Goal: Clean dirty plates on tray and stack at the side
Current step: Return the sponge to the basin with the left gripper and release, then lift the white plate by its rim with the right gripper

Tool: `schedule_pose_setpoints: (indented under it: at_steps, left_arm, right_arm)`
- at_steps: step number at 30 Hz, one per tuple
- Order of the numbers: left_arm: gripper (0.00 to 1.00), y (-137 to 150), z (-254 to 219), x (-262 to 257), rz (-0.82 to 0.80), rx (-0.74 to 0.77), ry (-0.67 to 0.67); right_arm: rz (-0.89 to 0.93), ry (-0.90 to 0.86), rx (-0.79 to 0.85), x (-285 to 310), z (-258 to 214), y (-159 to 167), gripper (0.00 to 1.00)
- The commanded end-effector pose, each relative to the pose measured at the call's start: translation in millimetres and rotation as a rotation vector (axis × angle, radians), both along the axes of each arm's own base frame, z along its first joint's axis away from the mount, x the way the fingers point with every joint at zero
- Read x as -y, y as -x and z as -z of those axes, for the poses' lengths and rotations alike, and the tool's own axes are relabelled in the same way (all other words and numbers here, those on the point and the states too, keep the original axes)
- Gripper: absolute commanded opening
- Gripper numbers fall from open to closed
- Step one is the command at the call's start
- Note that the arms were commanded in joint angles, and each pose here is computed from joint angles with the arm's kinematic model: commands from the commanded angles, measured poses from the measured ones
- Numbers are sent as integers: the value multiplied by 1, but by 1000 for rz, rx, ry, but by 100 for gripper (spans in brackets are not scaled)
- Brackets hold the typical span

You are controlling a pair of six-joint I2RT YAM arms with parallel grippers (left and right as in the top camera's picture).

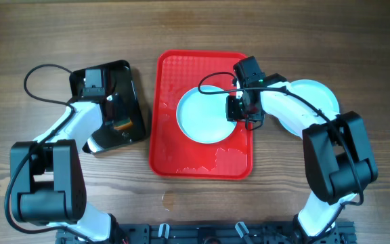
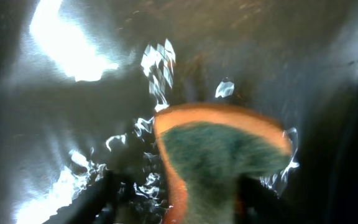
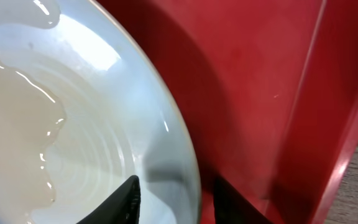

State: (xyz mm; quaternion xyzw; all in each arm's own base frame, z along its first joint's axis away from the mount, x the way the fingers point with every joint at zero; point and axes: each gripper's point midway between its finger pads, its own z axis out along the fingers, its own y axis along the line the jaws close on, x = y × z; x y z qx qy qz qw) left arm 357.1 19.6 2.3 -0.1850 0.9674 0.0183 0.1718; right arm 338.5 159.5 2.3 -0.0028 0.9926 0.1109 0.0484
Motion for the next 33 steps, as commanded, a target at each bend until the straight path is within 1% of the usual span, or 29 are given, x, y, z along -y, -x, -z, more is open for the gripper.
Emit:
schedule_pose_setpoints:
  at_steps: [1,2,3,5,8,13,18,22,26,29,33]
  left_arm:
    - [68,6,5,-6,2,-21,-35]
    - [73,6,5,-6,4,-21,-31]
    - [100,6,5,-6,4,-21,-31]
    - [100,6,5,-6,4,-20,-31]
    - [100,6,5,-6,4,-20,-31]
    - [100,6,5,-6,4,-20,-31]
    - [100,6,5,-6,4,-20,-31]
    - [100,6,5,-6,4,-20,-31]
    - [100,6,5,-6,4,-20,-31]
    - [100,6,5,-6,4,-20,-31]
    - [100,6,5,-6,4,-20,-31]
  right_arm:
    - [-5,8,-37,4,13,8,15]
    - [7,11,-36,4,13,7,9]
    - [17,13,-36,5,13,7,4]
    - [26,10,-31,4,11,5,4]
    - [-1,39,41,8,-4,-8,4]
    - [-57,71,219,9,-57,-28,4]
    - [-77,214,453,14,-120,-36,4]
    - [-136,339,607,5,-158,-31,4]
    - [-179,432,678,-5,-172,-23,4]
    - [-174,551,745,-5,-184,-20,4]
    - [-176,635,811,-12,-197,-14,4]
